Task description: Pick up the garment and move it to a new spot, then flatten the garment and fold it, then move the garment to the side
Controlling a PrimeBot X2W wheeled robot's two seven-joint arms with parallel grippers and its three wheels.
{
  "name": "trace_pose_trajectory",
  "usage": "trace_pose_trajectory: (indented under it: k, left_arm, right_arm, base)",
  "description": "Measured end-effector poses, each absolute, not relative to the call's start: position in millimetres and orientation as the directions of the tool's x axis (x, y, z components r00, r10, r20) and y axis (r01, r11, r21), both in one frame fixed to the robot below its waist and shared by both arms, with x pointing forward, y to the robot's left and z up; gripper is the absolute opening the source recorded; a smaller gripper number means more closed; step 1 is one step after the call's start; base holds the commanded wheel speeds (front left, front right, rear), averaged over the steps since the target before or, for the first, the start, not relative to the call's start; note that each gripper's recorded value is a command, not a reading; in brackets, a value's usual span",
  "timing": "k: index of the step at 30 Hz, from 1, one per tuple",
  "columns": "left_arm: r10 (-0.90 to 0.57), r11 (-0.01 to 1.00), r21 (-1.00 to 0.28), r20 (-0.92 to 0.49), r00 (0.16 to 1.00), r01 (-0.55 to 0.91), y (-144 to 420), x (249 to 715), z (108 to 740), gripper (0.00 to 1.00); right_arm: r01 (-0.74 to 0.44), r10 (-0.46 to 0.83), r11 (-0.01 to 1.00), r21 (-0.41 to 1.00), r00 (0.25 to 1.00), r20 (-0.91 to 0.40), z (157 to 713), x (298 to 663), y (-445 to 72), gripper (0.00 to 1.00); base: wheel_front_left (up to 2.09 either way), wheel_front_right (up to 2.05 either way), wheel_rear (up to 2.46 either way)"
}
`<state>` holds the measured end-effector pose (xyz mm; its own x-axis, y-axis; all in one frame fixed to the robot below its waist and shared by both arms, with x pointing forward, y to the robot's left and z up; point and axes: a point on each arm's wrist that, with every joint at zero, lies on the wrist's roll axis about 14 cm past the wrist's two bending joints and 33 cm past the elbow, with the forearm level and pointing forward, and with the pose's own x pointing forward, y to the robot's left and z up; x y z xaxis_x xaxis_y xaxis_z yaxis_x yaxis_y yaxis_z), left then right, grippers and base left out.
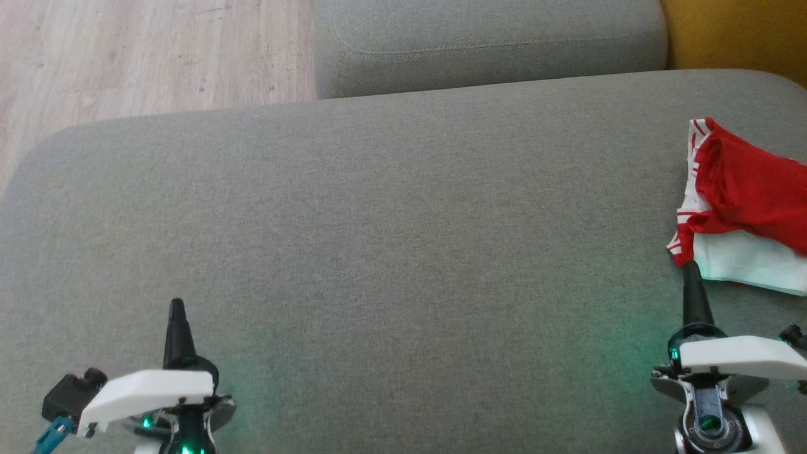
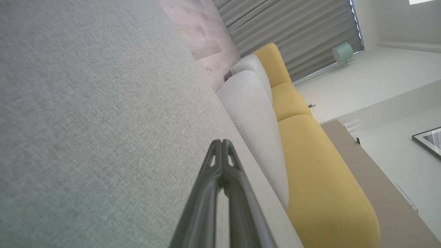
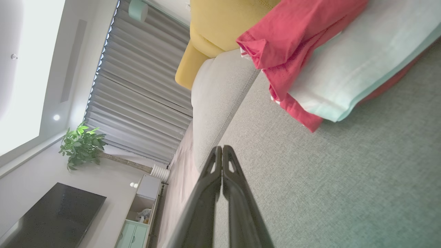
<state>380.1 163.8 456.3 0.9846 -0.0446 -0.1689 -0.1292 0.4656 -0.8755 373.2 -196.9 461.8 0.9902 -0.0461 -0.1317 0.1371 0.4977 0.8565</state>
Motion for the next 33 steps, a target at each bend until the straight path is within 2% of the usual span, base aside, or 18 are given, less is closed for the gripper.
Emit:
trace_pose_trajectory:
  k: [33]
  left_arm:
    - [-0.034, 0.15, -0.981, -0.126, 0.991, -0.119, 179.8, 378.8, 470.5, 0.0]
  right_arm:
    - [0.117, -0.035, 0.154, 0.981, 0.993, -0.113, 471.0, 374.1, -201.8, 0.0]
  base:
    - [0.0, 0.0, 0.0]
